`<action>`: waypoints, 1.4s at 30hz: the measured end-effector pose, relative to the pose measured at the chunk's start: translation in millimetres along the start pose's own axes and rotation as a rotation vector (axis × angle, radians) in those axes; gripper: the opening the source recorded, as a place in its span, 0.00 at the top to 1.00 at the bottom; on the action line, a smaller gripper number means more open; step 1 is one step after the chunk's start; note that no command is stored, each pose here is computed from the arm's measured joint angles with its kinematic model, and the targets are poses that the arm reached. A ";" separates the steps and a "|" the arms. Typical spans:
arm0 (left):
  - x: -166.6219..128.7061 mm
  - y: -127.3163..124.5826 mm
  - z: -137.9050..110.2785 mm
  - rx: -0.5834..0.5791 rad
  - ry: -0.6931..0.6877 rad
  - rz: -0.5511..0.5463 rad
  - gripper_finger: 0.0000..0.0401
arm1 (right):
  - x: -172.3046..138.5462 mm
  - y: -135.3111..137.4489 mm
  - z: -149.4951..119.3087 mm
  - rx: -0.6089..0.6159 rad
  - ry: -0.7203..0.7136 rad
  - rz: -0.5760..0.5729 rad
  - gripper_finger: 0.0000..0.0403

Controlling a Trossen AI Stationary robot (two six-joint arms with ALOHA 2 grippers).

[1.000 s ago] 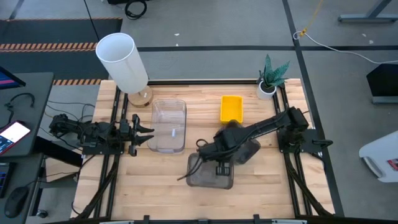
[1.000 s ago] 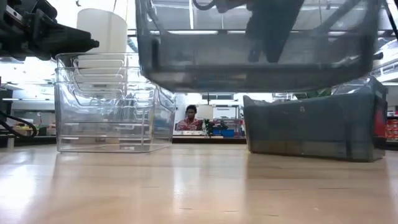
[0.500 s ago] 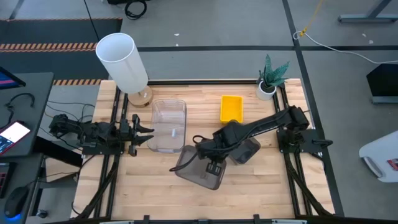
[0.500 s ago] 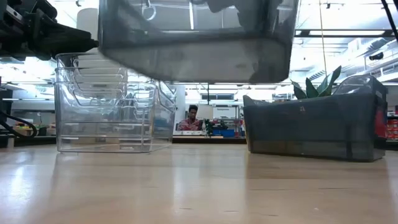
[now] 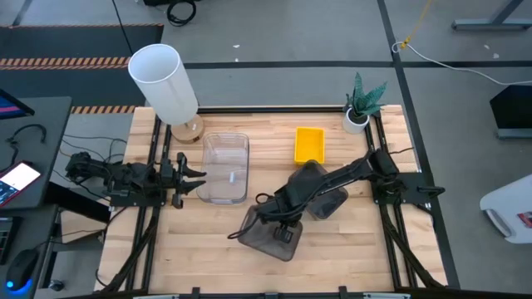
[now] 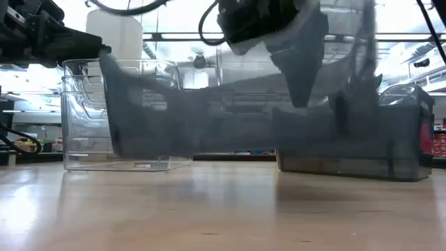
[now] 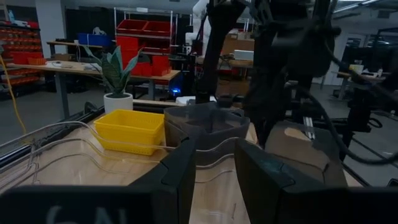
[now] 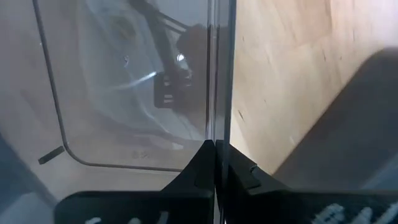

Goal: Stack baskets by color
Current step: Stack the bottom black bin on the top black bin, then stack the top black bin on the bottom black bin

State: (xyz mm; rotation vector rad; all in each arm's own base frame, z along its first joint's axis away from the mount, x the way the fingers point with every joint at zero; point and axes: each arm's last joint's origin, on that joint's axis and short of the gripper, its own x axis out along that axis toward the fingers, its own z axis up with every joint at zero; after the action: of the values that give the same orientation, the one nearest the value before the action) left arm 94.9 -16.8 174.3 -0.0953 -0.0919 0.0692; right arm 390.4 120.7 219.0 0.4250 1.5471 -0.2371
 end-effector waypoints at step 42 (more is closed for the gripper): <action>0.0 0.0 -0.2 0.000 0.001 0.000 0.71 | -89.1 -133.7 -62.4 0.218 -0.174 -0.098 0.72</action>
State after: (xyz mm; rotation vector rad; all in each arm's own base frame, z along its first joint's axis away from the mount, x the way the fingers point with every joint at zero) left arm 95.0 -16.8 174.1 -0.0950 -0.0911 0.0694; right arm 277.0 14.8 293.8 0.4871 1.3775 -0.5091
